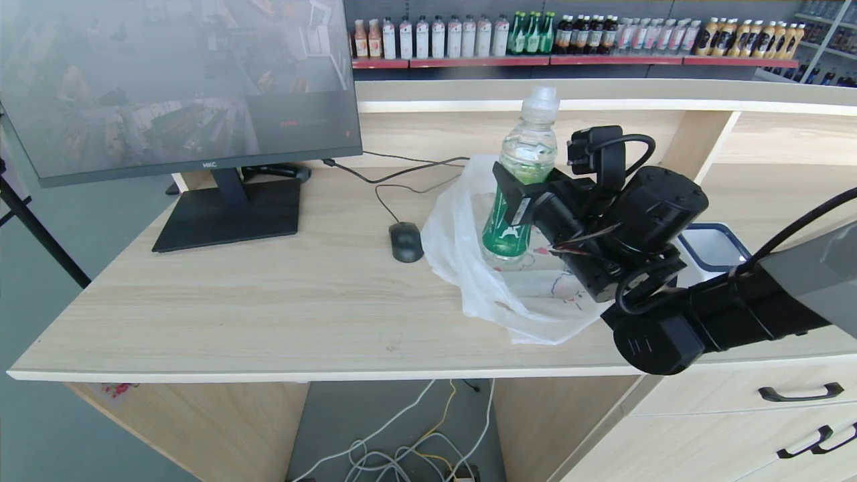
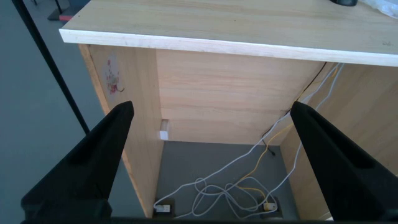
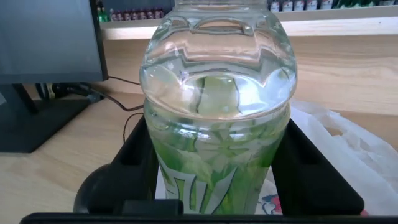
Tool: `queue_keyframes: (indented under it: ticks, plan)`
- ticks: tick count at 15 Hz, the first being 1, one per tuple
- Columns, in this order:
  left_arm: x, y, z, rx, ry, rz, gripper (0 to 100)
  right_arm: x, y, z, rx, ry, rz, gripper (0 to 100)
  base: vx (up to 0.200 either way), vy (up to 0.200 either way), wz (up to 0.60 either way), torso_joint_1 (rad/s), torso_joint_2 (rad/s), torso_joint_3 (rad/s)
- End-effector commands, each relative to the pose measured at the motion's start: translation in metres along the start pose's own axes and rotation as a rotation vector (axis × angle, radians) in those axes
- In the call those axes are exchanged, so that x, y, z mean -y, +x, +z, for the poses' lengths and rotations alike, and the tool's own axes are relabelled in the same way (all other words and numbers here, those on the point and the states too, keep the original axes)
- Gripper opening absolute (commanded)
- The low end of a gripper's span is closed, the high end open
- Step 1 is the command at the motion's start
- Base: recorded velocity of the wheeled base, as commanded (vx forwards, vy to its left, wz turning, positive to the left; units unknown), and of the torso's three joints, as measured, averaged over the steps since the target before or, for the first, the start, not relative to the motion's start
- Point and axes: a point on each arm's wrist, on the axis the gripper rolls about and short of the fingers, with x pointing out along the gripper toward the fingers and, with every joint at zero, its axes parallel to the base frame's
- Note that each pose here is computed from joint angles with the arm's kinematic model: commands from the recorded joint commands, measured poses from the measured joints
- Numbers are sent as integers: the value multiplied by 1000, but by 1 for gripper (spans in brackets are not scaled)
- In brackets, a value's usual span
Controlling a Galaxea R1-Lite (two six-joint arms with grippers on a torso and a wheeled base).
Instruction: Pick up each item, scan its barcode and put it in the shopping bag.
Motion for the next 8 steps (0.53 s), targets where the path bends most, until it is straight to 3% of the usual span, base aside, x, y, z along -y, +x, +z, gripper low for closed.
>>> queue_keyframes:
  ticks: [1, 8]
  plan:
    - [0, 0, 0, 0, 0, 1, 100, -2, 11, -8, 17, 1, -2, 0, 0, 0, 0, 0, 0, 0]
    - [0, 0, 0, 0, 0, 1, 100, -6, 28, -29, 24, 1, -3, 0, 0, 0, 0, 0, 0, 0]
